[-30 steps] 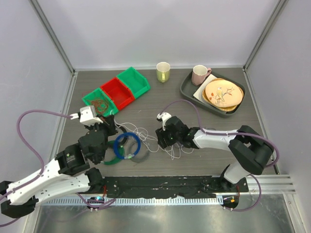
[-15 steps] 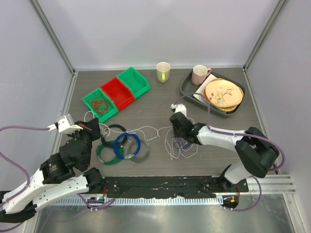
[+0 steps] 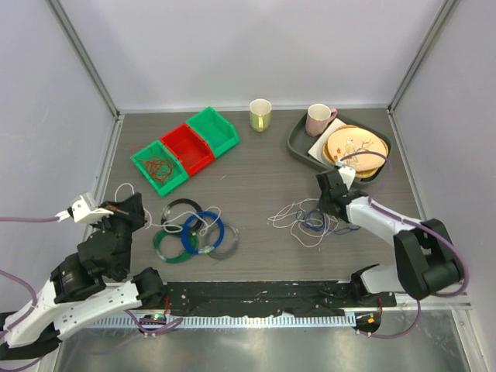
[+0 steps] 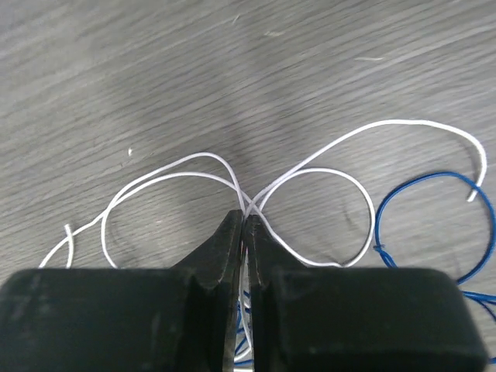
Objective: Untangle the cables
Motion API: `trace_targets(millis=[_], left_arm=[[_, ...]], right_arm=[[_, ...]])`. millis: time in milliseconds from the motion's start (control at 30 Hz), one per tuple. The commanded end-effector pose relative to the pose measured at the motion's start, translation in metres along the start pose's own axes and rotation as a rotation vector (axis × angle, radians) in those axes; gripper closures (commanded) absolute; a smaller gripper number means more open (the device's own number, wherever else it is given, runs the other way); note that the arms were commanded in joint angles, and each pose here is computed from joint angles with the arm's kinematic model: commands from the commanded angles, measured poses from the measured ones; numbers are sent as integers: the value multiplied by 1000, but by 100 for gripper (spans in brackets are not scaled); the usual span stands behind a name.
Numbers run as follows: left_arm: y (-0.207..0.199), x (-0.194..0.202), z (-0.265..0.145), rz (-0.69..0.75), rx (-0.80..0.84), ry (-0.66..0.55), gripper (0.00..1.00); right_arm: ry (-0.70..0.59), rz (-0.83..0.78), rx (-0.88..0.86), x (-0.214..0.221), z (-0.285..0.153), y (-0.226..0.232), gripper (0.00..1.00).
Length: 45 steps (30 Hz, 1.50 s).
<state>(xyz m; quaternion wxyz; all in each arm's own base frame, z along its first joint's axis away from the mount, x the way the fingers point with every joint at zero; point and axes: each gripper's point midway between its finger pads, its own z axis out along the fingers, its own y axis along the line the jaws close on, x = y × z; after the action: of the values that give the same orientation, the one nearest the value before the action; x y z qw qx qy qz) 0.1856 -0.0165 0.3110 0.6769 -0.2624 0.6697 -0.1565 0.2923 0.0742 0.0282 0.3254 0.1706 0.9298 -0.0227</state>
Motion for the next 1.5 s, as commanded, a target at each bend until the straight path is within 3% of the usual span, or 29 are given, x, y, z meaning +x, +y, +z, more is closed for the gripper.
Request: trace_targets(millis=[0,67,100,200,300,567,700,933,1033,1300,1467], left_arm=[[-2,-13,0,-57,-9,-32,100],[-11,-8,1,-35,18,-14,100],[-17,-8,2,-23,30,-10,100],[-35,2,6,33,56,18,100],[-58,23,12,101,86,69,100],[-117,138,23,282,175,339,100],[-120,206,32,418,158,506,100],[-116,299,38,499,218,778,99],[-119,324,34,534,265,857,90],[-107,363,25,632,294,995,78],[-101,367,21,674,327,1014,43]], right_arm=[[-90,67,-62,-23,-19,-1,86],[-130,40,-220,-34,-33,23,79],[-130,26,-275,-31,-36,30,67],[-175,17,-522,-37,-65,64,47],[-237,-7,-715,-42,-98,88,41],[-258,-26,-762,-42,-111,96,37],[-240,-20,-749,-39,-107,97,37],[-213,-11,-714,-36,-97,94,37],[-210,-10,-707,-35,-95,94,37],[-208,-13,-706,-35,-95,94,37],[-210,-15,-701,-35,-94,93,37]])
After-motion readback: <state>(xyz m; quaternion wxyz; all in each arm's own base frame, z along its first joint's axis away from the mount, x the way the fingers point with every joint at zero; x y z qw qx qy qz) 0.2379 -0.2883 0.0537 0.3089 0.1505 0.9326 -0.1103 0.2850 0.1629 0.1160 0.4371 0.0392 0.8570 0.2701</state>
